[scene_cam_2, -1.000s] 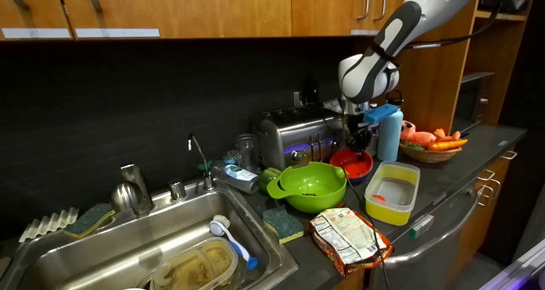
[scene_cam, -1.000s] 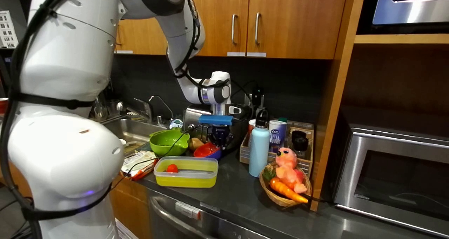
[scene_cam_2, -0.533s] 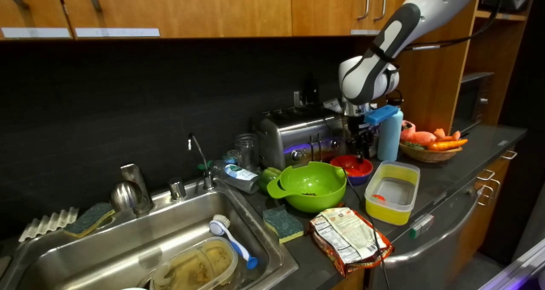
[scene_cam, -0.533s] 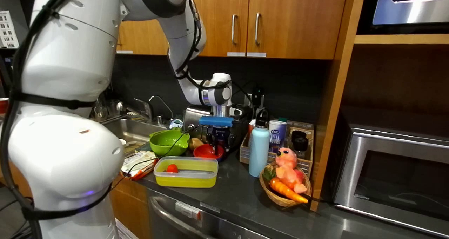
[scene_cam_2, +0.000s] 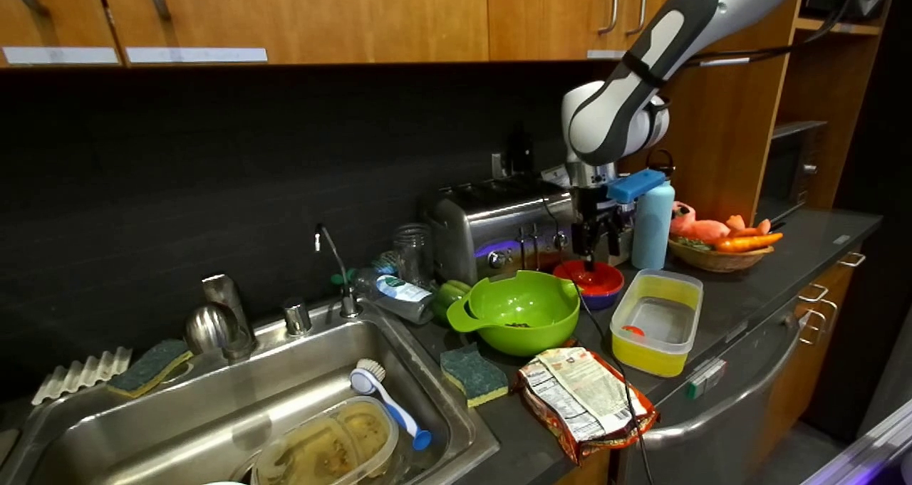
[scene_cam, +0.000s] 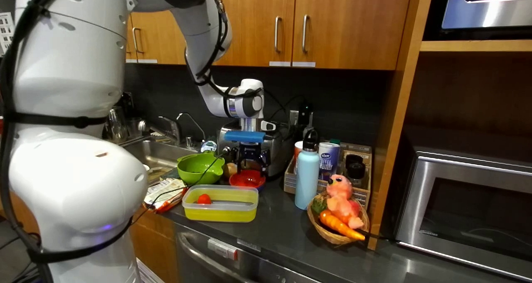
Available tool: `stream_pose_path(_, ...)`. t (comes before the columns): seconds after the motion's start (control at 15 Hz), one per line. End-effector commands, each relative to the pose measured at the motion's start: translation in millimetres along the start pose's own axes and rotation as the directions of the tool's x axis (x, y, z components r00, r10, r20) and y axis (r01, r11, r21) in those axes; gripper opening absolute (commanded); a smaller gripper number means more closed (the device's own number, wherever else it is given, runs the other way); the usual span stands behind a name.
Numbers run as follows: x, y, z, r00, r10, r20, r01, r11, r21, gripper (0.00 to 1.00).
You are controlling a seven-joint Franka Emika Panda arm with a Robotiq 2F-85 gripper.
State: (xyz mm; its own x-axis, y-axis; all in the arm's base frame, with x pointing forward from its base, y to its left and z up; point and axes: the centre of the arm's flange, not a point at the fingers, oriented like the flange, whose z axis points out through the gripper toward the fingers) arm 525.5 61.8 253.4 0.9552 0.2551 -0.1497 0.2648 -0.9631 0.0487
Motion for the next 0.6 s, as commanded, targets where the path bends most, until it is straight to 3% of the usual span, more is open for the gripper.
stream_pose_path(0.0, -45.3, -31.9, -24.2, 1.0, -0.02, 0.01, 0.019, 0.999, 0.043, 1.0)
stream_pose_path(0.53, -99.2, -56.6, -10.9, 0.996, 0.048, 0.069, -0.058, 0.987, 0.151, 1.0)
